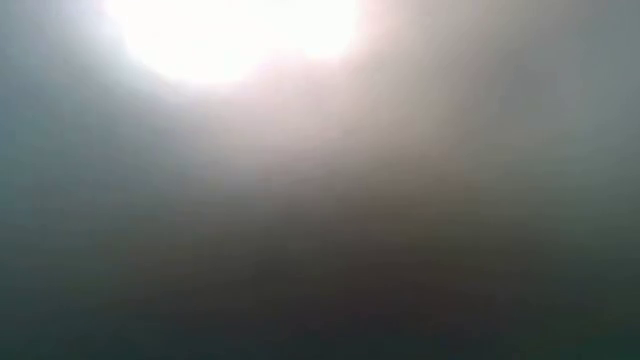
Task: Sort Maruchan noodles
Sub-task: Put the orange noodle pack into the transparent bin
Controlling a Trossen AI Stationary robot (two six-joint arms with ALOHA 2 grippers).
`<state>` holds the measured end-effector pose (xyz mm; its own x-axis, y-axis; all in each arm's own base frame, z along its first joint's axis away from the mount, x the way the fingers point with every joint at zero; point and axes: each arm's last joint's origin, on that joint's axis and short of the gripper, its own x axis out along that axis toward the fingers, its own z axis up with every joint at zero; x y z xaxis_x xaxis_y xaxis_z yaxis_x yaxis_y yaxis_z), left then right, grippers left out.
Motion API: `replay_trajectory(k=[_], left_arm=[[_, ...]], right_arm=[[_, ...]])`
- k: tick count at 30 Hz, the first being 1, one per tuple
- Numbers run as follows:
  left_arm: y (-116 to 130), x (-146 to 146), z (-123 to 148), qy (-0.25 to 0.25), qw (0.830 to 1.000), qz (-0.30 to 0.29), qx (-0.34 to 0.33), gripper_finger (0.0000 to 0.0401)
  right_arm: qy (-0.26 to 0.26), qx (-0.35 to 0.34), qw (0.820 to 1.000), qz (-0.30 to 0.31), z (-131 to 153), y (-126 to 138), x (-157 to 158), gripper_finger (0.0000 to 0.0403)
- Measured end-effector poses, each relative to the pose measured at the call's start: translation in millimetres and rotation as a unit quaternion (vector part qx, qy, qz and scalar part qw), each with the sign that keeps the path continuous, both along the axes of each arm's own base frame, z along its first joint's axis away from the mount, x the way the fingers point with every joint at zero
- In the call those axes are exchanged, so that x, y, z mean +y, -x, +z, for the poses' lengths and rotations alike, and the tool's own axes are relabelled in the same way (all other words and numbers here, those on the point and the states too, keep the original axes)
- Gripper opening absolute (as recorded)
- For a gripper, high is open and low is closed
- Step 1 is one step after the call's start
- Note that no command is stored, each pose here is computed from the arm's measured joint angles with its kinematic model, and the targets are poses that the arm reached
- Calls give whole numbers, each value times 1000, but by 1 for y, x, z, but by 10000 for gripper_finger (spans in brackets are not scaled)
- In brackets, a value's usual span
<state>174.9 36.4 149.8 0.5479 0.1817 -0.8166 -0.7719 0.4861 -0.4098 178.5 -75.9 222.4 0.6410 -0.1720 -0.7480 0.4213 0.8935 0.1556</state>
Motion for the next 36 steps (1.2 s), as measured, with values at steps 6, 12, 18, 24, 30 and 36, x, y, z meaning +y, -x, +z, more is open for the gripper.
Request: replay_trajectory(k=[6,12,18,24,30,36], left_arm=[[-9,0,1,-9,998,-47,-49,275],[-12,-1,-1,-19,994,-97,-48,273],[-15,-3,-4,2,990,-135,-42,259],[-21,-12,4,-1,974,-219,-58,243],[-27,-28,15,5,961,-272,-44,235],[-27,-58,27,54,941,-333,-8,235]], right_arm=[[0,0,1000,0,0,0,0,139],[0,0,1000,0,0,0,0,139],[0,0,1000,0,0,0,0,139],[0,0,1000,0,0,0,0,139],[0,0,1000,0,0,0,0,139],[24,-30,999,-10,5,-4,-3,139]])
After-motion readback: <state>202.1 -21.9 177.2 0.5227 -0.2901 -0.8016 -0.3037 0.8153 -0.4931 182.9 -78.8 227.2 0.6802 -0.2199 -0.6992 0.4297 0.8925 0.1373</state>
